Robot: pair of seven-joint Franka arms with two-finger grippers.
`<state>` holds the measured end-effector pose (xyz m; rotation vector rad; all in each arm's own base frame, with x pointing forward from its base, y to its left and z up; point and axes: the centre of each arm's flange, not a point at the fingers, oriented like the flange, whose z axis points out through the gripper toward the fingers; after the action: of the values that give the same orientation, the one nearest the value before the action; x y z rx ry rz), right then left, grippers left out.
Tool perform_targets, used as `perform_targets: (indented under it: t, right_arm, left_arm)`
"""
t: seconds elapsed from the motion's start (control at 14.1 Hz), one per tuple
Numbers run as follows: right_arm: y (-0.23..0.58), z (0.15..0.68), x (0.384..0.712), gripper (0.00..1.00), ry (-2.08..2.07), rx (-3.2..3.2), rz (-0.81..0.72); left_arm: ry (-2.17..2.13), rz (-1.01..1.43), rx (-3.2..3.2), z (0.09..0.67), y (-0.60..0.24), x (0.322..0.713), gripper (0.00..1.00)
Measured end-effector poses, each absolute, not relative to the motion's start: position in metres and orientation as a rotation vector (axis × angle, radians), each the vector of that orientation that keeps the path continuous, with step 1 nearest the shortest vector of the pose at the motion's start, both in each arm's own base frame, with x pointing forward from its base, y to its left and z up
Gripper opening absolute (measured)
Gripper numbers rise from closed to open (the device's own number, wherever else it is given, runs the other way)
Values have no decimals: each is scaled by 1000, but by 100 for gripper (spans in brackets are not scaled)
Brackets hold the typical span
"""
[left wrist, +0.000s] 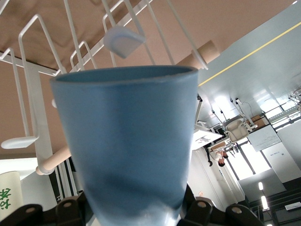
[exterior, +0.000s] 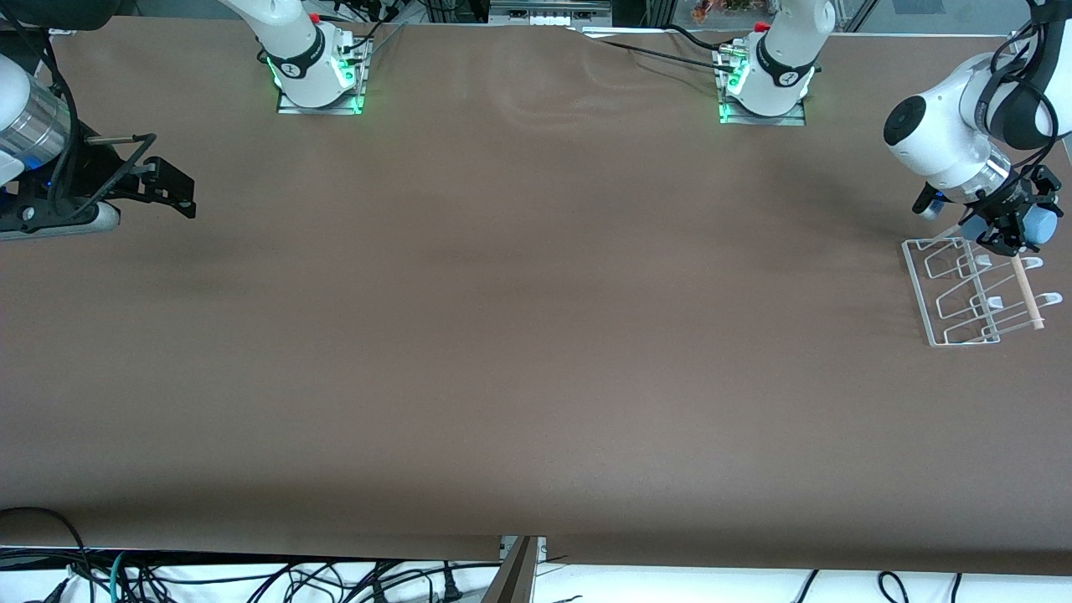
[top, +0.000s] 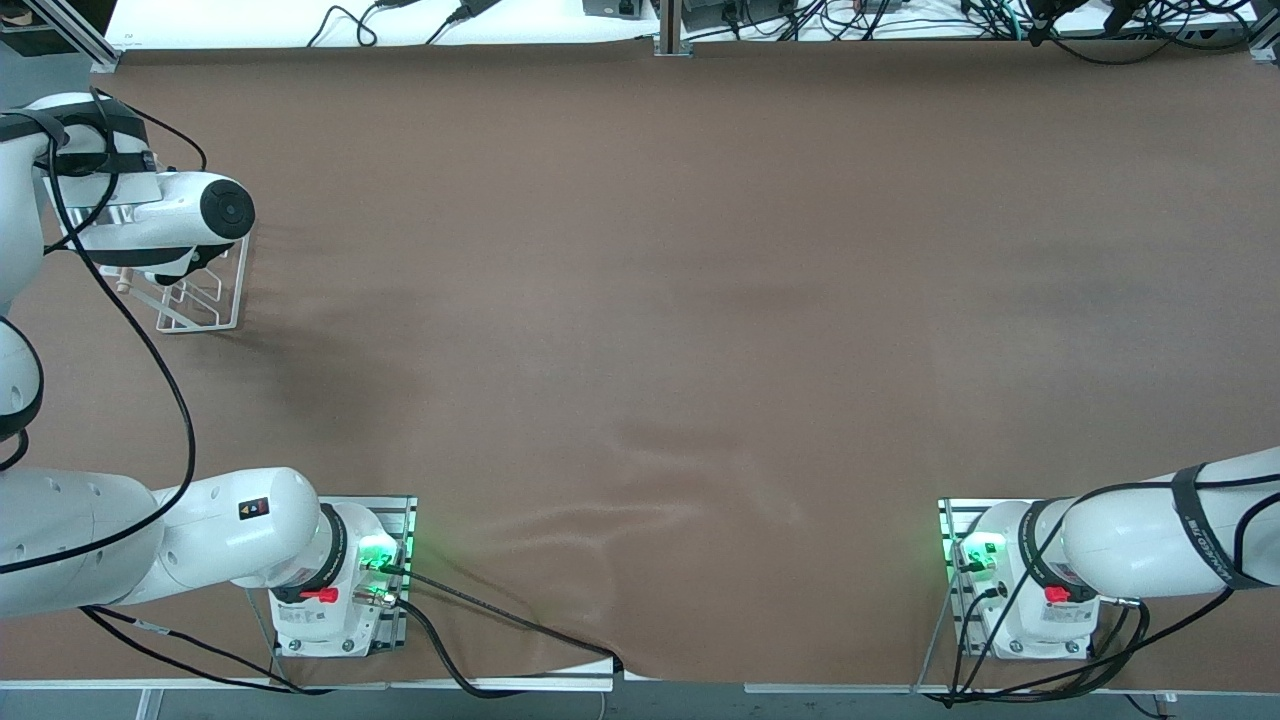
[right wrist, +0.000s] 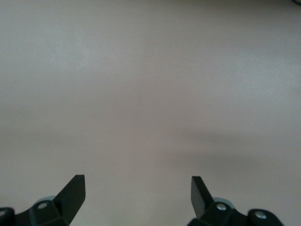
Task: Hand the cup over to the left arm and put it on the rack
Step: 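Lower the cup with the left gripper onto a rack peg, then open the left gripper to release the cup on the rack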
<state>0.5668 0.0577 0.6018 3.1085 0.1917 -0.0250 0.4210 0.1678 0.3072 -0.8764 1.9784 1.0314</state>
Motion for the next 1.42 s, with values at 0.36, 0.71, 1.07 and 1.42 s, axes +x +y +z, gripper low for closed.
perform_targets:
  t: [0.36,0.71,1.07,1.42]
  right_arm:
    - [57,602,567,100,189,3108,-26]
    - [56,602,567,100,188,3108,-26]
    - [56,601,567,100,188,3108,-26]
    - [56,601,567,100,187,3108,-27]
  left_arm:
    - [1966,1023,-864,302,169,419,67]
    - [1955,997,-880,290,174,416,67]
    - [1952,987,-888,289,174,416,81]
    - [1946,977,-896,290,174,417,100]
